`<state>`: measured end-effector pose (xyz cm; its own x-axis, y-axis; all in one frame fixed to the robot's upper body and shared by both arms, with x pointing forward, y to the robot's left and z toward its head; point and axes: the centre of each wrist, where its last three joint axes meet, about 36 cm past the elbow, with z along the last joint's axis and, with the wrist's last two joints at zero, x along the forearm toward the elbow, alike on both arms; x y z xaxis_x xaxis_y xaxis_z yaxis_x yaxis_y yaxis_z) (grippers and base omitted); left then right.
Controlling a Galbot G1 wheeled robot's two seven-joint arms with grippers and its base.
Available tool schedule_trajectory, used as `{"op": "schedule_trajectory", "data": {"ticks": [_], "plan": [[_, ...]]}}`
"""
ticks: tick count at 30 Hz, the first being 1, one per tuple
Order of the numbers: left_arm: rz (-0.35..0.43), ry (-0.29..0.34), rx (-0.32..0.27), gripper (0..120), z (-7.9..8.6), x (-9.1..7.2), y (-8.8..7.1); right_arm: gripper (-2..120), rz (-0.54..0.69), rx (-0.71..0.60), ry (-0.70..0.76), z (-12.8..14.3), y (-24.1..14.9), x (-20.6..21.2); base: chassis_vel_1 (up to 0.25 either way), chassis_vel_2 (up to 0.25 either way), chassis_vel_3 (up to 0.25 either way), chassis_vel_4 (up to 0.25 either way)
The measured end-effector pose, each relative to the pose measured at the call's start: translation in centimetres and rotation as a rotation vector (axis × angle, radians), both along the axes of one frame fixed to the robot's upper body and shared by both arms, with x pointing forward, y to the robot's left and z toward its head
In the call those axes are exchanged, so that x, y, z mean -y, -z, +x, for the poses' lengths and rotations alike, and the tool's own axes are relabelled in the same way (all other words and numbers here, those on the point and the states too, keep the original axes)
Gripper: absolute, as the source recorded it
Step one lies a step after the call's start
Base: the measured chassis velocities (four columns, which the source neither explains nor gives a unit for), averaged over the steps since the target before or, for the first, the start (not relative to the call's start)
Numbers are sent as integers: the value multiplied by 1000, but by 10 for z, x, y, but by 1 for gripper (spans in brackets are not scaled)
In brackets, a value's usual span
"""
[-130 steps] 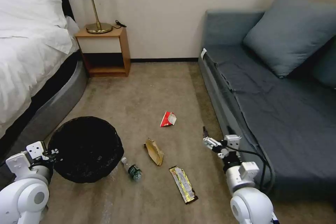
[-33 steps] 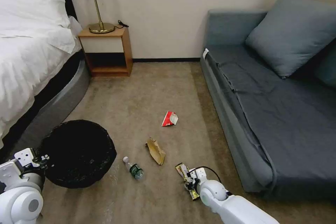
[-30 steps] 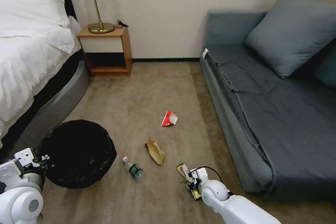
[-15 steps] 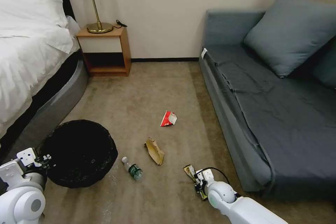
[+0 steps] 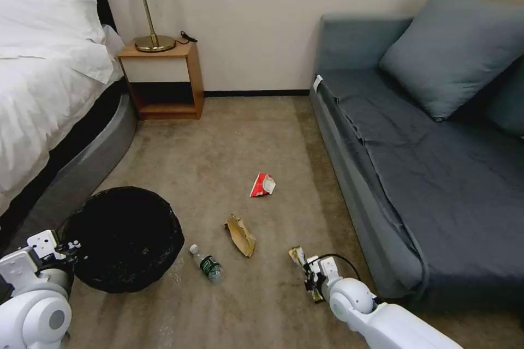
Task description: Pick up the trash bin, then pick up the garbage on the floor and place it into the trash bin.
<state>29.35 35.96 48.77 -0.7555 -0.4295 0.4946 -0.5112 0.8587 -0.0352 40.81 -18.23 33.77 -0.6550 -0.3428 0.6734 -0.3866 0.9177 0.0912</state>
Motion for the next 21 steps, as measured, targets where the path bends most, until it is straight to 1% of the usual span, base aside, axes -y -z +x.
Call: {"op": "schedule_trajectory", "data": {"ticks": [1,2,3,4,6,7,8,9,10,11,12,13,14,15,16,17,18,19,21], "plan": [[-2,4,0,3,1,1,0,0,45,43,-10,2,-17,-5,0,0,0,0],[-6,15,-2,3,2,5,1,0,111,103,-25,6,-44,-14,0,0,0,0],[-7,19,-2,3,2,6,2,0,140,133,-32,8,-58,-19,0,0,0,0],[-7,19,-2,3,2,6,2,0,140,133,-32,8,-58,-19,0,0,0,0],[-14,47,-4,3,5,16,3,0,270,252,-77,13,-121,-47,0,0,0,0],[-14,47,-4,3,5,16,3,0,270,252,-77,13,-121,-47,0,0,0,0],[-13,57,-5,3,6,20,4,0,325,295,-109,11,-143,-61,0,0,0,0],[-13,60,-5,3,6,21,4,0,342,305,-119,10,-149,-66,0,0,0,0],[-9,71,-8,3,7,25,5,0,411,324,-163,1,-168,-88,0,0,0,0],[-9,71,-8,3,7,25,5,0,411,324,-163,1,-168,-88,0,0,0,0],[-6,76,-9,3,8,27,5,0,456,315,-193,-6,-178,-104,0,0,0,0],[-5,78,-9,3,8,28,6,0,476,305,-207,-9,-182,-113,0,0,0,0],[-3,82,-10,3,9,31,6,0,524,284,-246,-19,-187,-137,0,0,0,0],[-3,82,-10,3,9,31,6,0,524,284,-246,-19,-187,-137,0,0,0,0],[-5,88,-10,3,9,33,6,0,563,269,-285,-27,-190,-160,0,0,0,0],[-5,91,-9,3,9,34,6,0,580,263,-310,-31,-190,-173,0,0,0,0],[-6,93,-8,3,8,36,5,0,589,250,-352,-37,-185,-196,0,0,0,0],[-6,93,-8,3,8,36,5,0,589,250,-352,-37,-185,-196,0,0,0,0],[-7,94,-7,3,7,39,5,0,574,245,-389,-39,-178,-216,0,0,0,0]]}}
